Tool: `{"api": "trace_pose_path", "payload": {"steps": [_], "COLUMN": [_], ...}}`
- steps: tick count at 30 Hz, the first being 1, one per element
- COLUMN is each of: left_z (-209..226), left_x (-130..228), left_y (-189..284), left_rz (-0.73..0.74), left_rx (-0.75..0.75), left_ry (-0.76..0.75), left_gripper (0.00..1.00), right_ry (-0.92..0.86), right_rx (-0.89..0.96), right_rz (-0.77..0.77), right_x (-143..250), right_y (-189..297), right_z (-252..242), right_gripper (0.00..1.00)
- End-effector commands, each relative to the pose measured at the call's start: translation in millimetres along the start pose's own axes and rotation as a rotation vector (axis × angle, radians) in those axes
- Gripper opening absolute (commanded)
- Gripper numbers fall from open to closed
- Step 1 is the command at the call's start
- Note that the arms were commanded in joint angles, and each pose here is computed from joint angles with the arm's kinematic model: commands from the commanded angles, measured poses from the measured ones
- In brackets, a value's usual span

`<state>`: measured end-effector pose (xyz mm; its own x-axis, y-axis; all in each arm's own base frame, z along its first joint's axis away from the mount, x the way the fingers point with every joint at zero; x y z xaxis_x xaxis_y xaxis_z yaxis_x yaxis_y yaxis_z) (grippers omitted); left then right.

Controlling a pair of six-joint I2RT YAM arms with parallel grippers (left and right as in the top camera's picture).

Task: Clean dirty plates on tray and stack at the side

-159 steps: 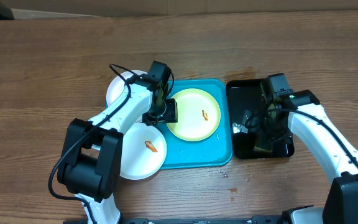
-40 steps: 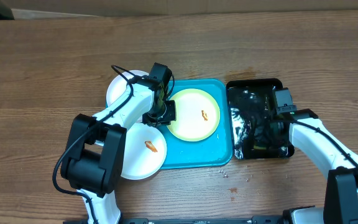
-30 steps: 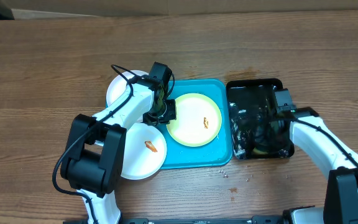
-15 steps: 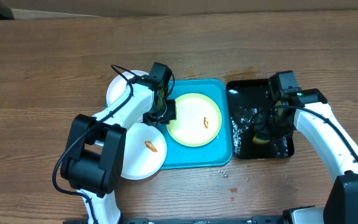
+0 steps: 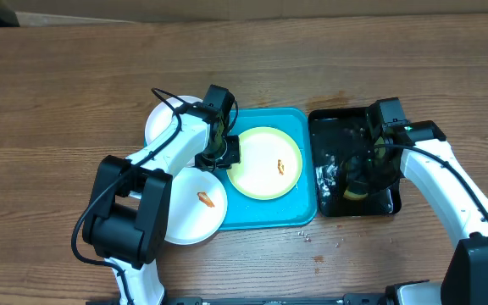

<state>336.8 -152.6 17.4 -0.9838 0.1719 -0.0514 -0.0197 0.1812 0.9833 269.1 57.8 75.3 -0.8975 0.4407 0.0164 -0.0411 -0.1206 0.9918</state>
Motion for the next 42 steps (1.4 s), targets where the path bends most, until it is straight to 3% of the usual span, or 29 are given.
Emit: {"api": "trace_pose_path", "payload": {"steps": [1, 7, 22, 32, 42], "left_z": [1, 0, -1, 17, 16], "left_x": [1, -1, -9, -5, -4], "left_y": [-5, -5, -4, -3, -4], "left_rz": [0.007, -0.005, -0.037, -0.034, -0.032], "left_rx": [-0.015, -0.014, -0.009, -0.117, -0.106], "left_ry": [-0.005, -0.007, 0.081, 0.146, 0.164], "left_gripper": [0.04, 0.04, 0.04, 0.04, 0.04], "right_ry": [0.007, 0.012, 0.012, 0.031, 0.306], "right_rx": [-0.006, -0.026, -0.044, -0.111, -0.260], "right_rz": [-0.051, -0.117, -0.052, -0.071, -0.141], "right_x": [-11, -26, -15, -21, -4], "right_y": [6, 10, 25, 46, 49], "right_z": [3, 10, 15, 35, 105], "right_gripper": [0.04, 0.04, 0.04, 0.04, 0.04]}}
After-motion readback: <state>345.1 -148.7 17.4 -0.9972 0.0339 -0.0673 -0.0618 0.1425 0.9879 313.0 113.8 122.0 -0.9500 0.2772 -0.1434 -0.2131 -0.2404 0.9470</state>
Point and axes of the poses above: each gripper's point midway between its finger pads, its own y axis back along the fingers, its own z axis along the line the jaws close on, x = y × z, the point moved 1 cm from there along y, back along the fingers, and after that the axes turned 14 degrees about -y, right-handed, at the moved point
